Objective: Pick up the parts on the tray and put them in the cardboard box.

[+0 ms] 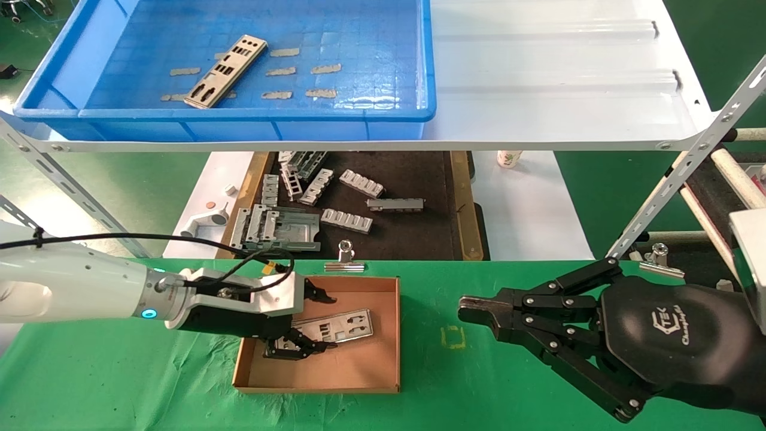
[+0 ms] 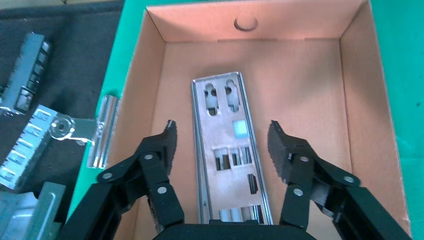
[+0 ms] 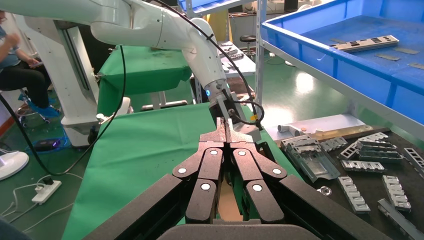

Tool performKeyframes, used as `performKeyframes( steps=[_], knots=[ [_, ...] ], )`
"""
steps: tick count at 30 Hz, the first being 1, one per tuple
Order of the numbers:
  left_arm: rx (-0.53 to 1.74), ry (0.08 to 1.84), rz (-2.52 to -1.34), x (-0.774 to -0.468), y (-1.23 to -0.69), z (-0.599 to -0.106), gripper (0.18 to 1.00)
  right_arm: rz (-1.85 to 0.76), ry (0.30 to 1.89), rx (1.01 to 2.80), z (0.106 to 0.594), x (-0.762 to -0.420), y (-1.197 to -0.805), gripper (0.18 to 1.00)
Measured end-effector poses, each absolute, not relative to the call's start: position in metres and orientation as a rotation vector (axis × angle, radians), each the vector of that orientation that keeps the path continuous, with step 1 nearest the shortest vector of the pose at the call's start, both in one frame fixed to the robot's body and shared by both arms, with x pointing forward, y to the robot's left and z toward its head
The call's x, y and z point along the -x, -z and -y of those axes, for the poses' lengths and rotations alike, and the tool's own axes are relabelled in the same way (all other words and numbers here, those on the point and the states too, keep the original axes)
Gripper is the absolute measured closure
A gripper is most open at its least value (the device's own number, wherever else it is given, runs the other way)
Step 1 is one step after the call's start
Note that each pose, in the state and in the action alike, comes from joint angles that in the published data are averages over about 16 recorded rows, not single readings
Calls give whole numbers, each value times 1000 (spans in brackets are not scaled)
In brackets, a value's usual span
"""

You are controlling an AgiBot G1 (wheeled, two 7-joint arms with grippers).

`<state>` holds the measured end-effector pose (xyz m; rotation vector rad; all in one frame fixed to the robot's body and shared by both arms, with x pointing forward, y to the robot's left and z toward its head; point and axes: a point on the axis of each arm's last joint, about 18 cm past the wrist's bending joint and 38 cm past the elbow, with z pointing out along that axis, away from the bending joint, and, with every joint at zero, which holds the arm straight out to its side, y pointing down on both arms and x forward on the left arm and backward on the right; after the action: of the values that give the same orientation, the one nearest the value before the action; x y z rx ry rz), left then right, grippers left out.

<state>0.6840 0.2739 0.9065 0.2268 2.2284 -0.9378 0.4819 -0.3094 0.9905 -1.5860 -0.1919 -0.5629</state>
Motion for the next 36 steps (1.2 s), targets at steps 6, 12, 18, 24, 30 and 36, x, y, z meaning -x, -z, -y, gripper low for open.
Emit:
performKeyframes(
  steps=[6, 12, 18, 24, 30, 36],
  knots=[
    [-246, 986, -2203, -676, -921, -276, 459, 192, 563, 1586, 309, -482, -990, 988],
    [-262, 1056, -2175, -666, -934, -277, 346, 192, 563, 1586, 309, -482, -990, 988],
    [-263, 1142, -2146, -655, -939, -277, 262, 192, 563, 1586, 309, -482, -990, 985],
    [-243, 1247, -2109, -643, -942, -275, 210, 192, 563, 1586, 309, -482, -990, 969],
    [-228, 1350, -2070, -628, -947, -276, 189, 192, 563, 1586, 309, -482, -990, 927],
    [-217, 1443, -2033, -612, -952, -278, 184, 192, 563, 1586, 309, -482, -990, 851]
  ],
)
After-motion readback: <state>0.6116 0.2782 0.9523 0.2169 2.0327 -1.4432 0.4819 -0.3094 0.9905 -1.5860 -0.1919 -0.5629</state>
